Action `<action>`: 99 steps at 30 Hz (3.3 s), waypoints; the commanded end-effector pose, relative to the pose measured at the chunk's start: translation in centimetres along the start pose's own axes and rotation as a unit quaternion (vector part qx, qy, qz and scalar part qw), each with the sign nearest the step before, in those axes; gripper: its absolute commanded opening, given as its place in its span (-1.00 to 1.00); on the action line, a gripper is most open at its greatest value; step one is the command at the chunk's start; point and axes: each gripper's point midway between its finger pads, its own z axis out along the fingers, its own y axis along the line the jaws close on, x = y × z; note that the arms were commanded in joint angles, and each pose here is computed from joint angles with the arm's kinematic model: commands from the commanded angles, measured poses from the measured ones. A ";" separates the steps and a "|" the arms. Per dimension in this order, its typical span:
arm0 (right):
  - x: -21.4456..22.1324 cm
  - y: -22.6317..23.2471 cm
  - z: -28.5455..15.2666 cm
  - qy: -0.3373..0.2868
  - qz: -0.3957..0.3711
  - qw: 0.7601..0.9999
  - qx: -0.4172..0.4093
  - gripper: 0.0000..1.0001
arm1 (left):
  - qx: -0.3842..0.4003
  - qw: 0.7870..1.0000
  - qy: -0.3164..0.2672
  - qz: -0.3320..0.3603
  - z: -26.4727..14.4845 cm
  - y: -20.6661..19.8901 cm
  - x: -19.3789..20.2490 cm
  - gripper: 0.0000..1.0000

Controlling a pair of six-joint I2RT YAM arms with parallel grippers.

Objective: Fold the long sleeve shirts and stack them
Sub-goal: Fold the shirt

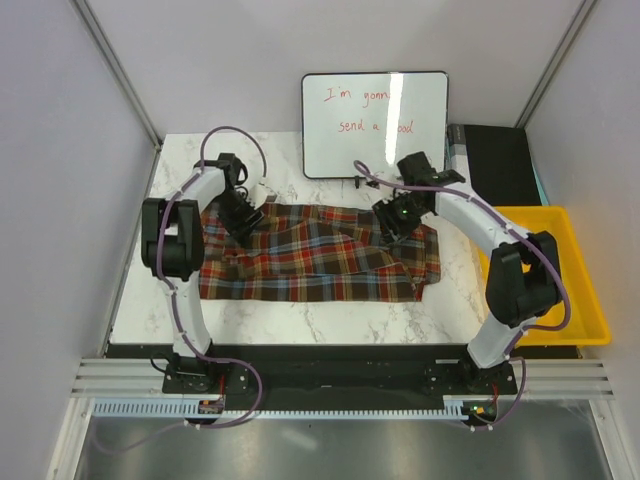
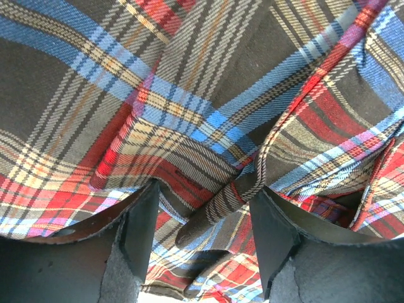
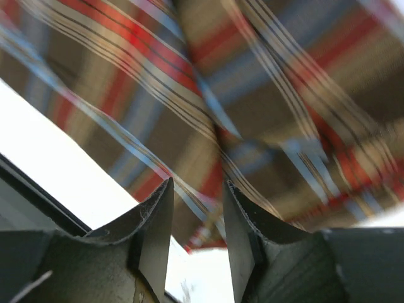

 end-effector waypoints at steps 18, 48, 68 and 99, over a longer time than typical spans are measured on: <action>-2.0 5.9 11.9 0.019 -0.025 0.998 -0.063 -0.30 | 0.081 0.951 -0.177 -0.240 -9.2 -1.9 -1.3 0.45; -2.8 7.7 5.3 0.036 -0.066 0.997 -0.028 -0.05 | 0.038 0.940 -0.206 -0.269 -11.2 1.5 5.0 0.39; 2.2 -3.0 8.3 0.104 0.008 0.991 0.084 -0.15 | 0.029 0.997 -0.015 -0.072 -1.0 0.2 -0.8 0.28; 3.5 -4.9 1.5 0.084 -0.030 0.989 0.114 -0.19 | 0.131 0.989 -0.051 -0.036 -4.3 -8.6 -2.3 0.28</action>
